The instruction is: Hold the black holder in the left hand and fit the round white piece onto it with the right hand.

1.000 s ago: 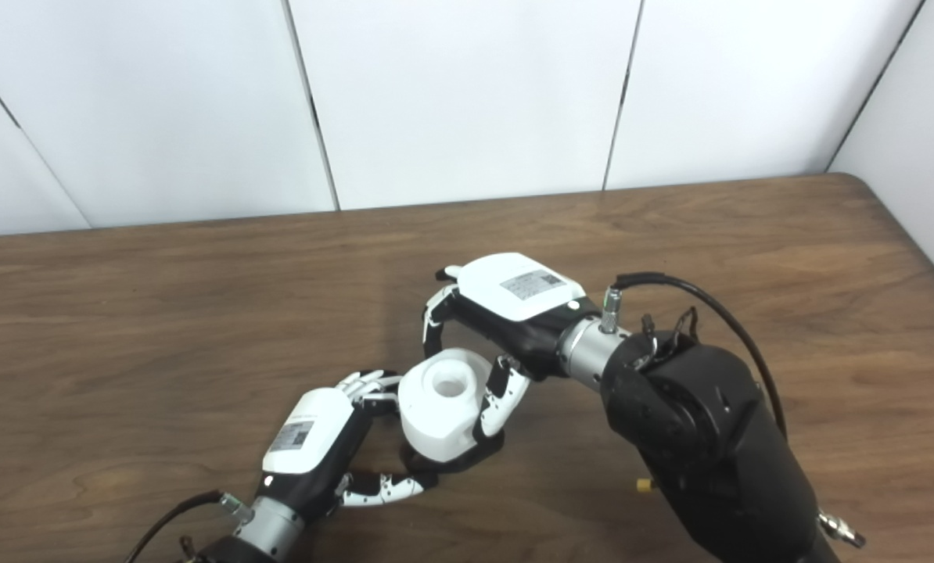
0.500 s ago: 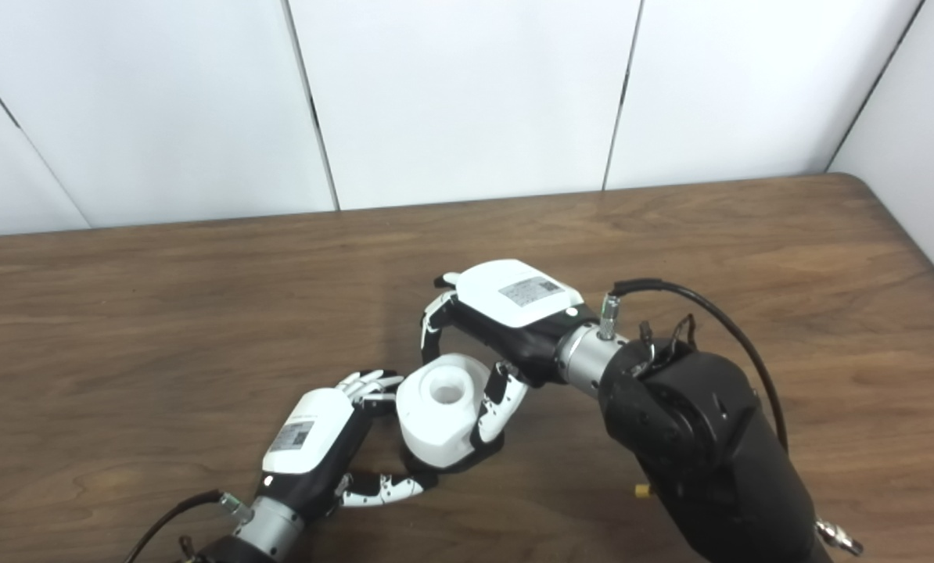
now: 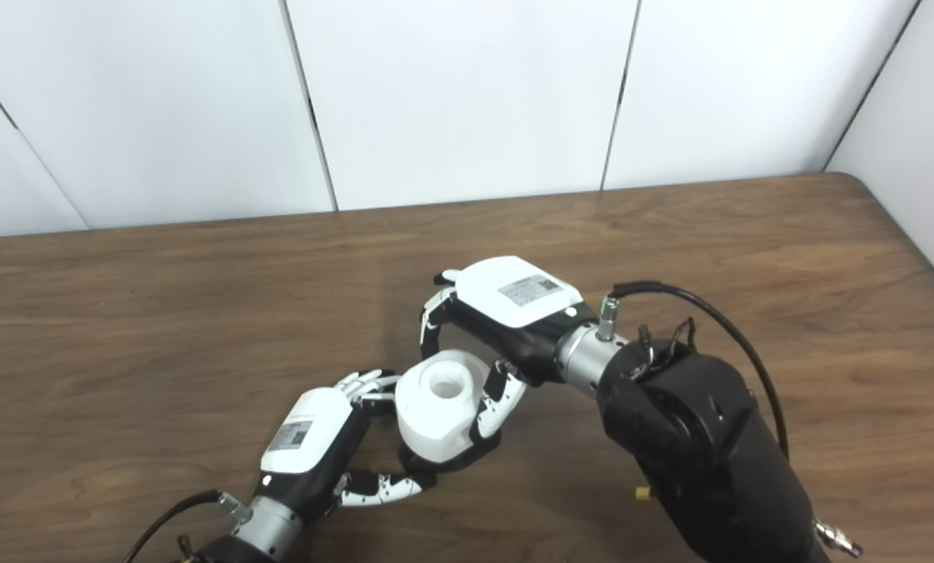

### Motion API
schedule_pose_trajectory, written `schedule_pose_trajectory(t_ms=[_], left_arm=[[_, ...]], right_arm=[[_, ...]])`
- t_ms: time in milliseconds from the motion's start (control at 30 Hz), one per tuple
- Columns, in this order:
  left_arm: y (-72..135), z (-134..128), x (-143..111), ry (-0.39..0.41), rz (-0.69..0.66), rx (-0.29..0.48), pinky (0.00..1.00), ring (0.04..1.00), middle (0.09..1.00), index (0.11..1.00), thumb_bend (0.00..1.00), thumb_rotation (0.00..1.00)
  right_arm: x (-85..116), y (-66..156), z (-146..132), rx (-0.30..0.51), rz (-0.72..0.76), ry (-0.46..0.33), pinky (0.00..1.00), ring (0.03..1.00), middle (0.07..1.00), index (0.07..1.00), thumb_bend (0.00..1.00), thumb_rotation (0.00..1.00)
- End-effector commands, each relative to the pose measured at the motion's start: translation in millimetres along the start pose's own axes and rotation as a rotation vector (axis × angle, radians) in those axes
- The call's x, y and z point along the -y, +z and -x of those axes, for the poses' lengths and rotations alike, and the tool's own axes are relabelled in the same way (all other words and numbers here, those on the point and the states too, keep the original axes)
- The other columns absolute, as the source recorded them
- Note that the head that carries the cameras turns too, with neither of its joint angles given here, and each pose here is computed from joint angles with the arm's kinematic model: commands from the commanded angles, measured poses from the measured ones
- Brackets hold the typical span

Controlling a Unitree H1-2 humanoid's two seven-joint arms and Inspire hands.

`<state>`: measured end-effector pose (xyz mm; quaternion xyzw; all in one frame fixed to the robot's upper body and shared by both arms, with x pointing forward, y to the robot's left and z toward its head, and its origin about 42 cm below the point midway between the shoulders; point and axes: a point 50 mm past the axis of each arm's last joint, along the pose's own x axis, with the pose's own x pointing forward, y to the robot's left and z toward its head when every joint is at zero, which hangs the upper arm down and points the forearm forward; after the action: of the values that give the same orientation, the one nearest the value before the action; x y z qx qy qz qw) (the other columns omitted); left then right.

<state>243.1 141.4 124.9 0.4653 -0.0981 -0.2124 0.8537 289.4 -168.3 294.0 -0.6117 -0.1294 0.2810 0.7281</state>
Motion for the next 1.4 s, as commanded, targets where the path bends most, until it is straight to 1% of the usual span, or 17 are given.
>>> schedule_pose_trajectory(t_ms=[0,233,633,1367], left_arm=[[-12.5,9.7,11.6,-0.104,-0.006,-0.08,0.91,0.902,0.841,0.493,0.51,0.05],[-12.6,9.5,10.1,-0.098,-0.008,-0.076,0.9,0.897,0.836,0.492,0.51,0.05],[-12.0,10.2,7.7,-0.098,-0.006,-0.076,0.91,0.898,0.837,0.492,0.51,0.05],[-11.3,9.3,7.0,-0.092,-0.001,-0.074,0.91,0.899,0.839,0.492,0.51,0.05]], right_arm=[[1.6,-1.5,-0.9,-0.002,0.018,-0.006,0.86,0.948,0.803,0.482,0.52,0.13],[7.9,-2.8,0.6,-0.009,0.023,-0.005,0.86,0.957,0.801,0.482,0.52,0.13],[13.3,-4.2,2.4,-0.011,0.043,0.013,0.85,0.954,0.801,0.482,0.52,0.13],[5.5,-3.3,0.9,-0.01,0.034,0.014,0.85,0.944,0.796,0.482,0.52,0.13]])
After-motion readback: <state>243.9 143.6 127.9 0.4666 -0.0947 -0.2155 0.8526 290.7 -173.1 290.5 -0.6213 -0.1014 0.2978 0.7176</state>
